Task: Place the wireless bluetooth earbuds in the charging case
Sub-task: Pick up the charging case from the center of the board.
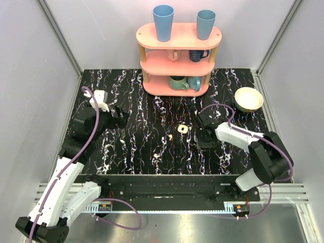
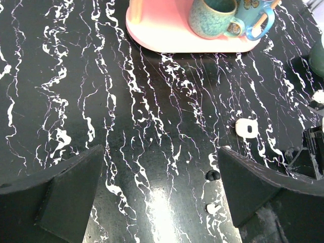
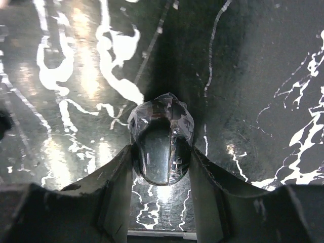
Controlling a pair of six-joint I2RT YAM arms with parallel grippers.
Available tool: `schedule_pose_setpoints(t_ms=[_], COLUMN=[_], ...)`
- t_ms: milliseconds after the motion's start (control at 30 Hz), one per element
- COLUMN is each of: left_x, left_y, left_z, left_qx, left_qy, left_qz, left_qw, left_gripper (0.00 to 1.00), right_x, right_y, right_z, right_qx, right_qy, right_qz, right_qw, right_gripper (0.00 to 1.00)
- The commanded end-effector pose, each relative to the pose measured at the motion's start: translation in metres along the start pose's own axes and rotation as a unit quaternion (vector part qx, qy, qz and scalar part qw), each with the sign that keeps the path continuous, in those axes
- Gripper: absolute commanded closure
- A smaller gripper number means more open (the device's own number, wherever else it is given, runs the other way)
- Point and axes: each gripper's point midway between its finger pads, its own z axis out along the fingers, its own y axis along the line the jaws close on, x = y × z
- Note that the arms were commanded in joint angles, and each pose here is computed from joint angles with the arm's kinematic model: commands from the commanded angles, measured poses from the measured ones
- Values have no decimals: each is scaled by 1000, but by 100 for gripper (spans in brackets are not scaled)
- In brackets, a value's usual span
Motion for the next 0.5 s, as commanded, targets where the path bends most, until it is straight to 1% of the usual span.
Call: schedule_pose_setpoints(t_ms=[0, 33, 67, 100, 133, 200, 233, 267, 300, 333, 367, 400, 433, 467], left_x=[-19, -19, -18, -19, -19, -18, -20, -16, -14, -12, -9, -8, -10, -10], left_y=[-16, -19, -25, -29, -32, -34, -38, -50, -57, -64, -74, -79, -85, -95], left_z=[-6, -5, -6, -6, -6, -3, -1, -2, -2, 0, -2, -2, -1, -6], left_qx=[41, 51, 68, 78, 86, 90, 100, 136, 155, 174, 205, 217, 232, 264], left_qy=[-24, -21, -16, -15, -12, -12, -15, -7, 0, 7, 19, 25, 23, 28], left_qz=[10, 13, 16, 20, 20, 2, 1, 1, -3, -7, -10, -26, -32, -36], left_qw=[999, 998, 997, 997, 996, 996, 995, 991, 988, 985, 979, 976, 972, 963], left_gripper=[1, 1, 1, 1, 1, 1, 1, 1, 1, 1, 1, 1, 1, 1], right_x=[-45, -53, -58, -65, -70, -78, -84, -87, -92, -98, -101, -101, -101, -101], right_y=[40, 51, 59, 76, 87, 108, 120, 127, 129, 135, 137, 141, 150, 152], right_z=[-46, -64, -74, -92, -108, -132, -147, -155, -160, -170, -175, -177, -183, -183], right_qx=[-71, -99, -114, -138, -164, -196, -205, -210, -203, -199, -198, -201, -204, -202], right_qy=[-96, -126, -142, -167, -194, -234, -271, -290, -309, -339, -353, -361, -381, -389], right_qz=[-63, -97, -115, -141, -179, -215, -248, -262, -272, -295, -302, -317, -347, -360], right_qw=[991, 982, 977, 966, 950, 928, 907, 896, 888, 871, 863, 853, 832, 823], right_gripper=[79, 79, 78, 77, 77, 78, 79, 79, 81, 82, 84, 85, 85, 87])
